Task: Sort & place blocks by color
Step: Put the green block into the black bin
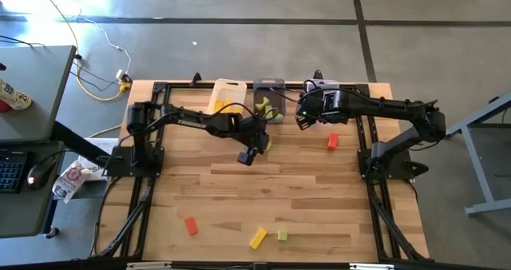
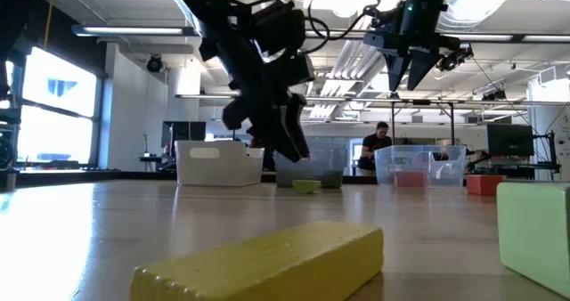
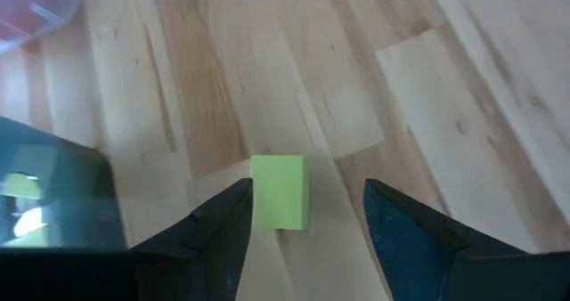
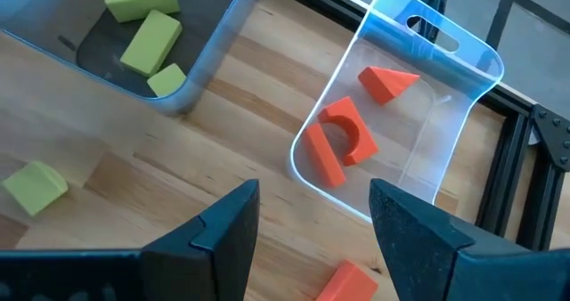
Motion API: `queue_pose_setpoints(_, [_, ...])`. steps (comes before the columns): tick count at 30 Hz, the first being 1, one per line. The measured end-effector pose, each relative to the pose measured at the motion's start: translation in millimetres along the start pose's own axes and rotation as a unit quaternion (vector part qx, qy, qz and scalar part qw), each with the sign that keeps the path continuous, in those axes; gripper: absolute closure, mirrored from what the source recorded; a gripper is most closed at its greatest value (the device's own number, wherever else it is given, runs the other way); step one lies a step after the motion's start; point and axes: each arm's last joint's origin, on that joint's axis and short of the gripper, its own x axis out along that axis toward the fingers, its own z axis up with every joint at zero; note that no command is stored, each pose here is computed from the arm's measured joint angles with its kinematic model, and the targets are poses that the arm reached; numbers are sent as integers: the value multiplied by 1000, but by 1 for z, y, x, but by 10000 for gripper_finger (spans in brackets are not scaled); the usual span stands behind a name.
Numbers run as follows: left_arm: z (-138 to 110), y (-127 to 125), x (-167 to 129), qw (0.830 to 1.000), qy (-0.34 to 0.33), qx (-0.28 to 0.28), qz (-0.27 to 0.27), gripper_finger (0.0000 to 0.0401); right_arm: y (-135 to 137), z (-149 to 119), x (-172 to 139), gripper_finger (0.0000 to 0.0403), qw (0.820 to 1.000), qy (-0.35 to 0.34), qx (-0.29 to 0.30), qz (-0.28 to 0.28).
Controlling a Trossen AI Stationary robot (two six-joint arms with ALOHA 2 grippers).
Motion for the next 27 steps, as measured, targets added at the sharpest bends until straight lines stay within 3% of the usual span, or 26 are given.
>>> queue_pose_setpoints(15, [-12, 14, 10, 1000, 3, -27, 6, 199, 2, 2, 0, 201, 1000, -7, 6, 8])
queue_pose_setpoints(27, [-13, 11, 20, 999, -1, -34, 3, 199, 3, 3, 0, 201, 1000, -11, 10, 17])
